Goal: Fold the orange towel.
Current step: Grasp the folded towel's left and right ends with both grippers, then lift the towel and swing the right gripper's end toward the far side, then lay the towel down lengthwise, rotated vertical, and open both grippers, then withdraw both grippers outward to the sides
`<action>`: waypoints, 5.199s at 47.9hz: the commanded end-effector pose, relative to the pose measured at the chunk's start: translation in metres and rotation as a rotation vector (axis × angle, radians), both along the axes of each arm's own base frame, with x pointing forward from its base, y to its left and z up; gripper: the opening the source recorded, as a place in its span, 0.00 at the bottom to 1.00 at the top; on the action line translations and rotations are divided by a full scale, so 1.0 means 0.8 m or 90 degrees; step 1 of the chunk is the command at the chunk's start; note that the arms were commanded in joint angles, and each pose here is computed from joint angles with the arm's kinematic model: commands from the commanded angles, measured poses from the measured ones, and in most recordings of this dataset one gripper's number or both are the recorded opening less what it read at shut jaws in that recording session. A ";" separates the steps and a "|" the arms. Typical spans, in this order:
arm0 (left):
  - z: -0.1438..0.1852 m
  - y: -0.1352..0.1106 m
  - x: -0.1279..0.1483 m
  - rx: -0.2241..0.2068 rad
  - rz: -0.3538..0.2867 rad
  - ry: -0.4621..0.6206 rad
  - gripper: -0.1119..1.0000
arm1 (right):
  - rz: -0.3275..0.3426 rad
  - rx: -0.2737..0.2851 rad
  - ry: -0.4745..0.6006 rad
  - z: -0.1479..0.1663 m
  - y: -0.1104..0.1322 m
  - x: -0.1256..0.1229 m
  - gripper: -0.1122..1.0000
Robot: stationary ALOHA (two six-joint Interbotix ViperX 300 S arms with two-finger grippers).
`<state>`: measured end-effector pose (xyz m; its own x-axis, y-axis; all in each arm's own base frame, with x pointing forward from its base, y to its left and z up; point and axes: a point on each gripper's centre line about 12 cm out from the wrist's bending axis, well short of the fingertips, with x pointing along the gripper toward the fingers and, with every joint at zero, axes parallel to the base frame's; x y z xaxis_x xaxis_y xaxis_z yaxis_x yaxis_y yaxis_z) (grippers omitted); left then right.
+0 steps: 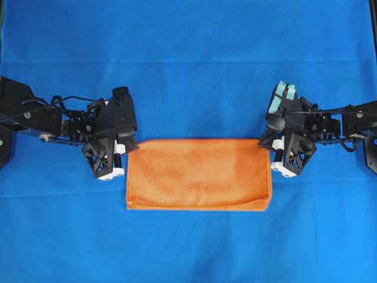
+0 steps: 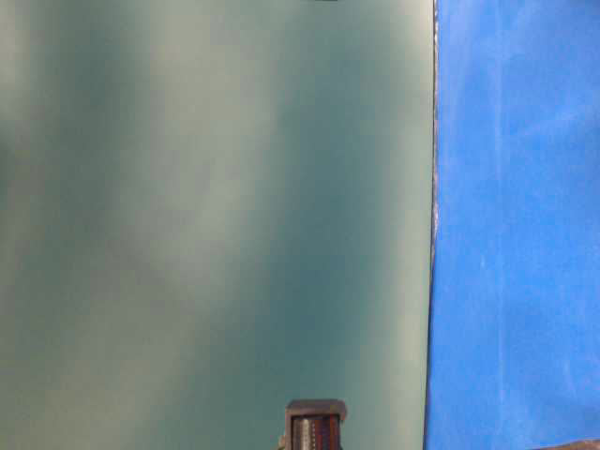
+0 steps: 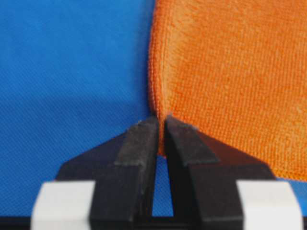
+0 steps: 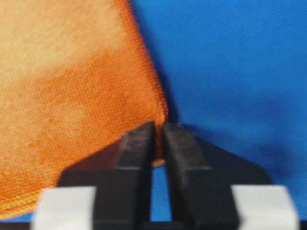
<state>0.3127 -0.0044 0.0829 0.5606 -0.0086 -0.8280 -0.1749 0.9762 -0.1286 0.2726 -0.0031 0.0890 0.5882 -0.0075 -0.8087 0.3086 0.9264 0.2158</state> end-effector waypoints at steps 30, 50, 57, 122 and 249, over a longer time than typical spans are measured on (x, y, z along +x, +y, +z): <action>0.115 -0.007 0.006 -0.002 -0.018 -0.042 0.11 | 0.030 -0.017 -0.073 0.107 0.003 0.001 0.12; 0.175 -0.006 -0.010 0.000 -0.021 -0.120 0.11 | 0.053 -0.065 -0.146 0.169 -0.001 -0.016 0.12; 0.177 -0.007 -0.006 0.000 -0.021 -0.130 0.11 | 0.044 -0.084 -0.151 0.170 -0.012 -0.014 0.12; 0.179 -0.074 0.163 0.076 -0.166 -0.338 0.11 | -0.098 -0.308 -0.135 0.190 -0.234 0.094 0.12; 0.140 -0.089 0.091 -0.012 -0.125 -0.221 0.72 | 0.017 -0.286 -0.131 0.133 -0.171 0.112 0.67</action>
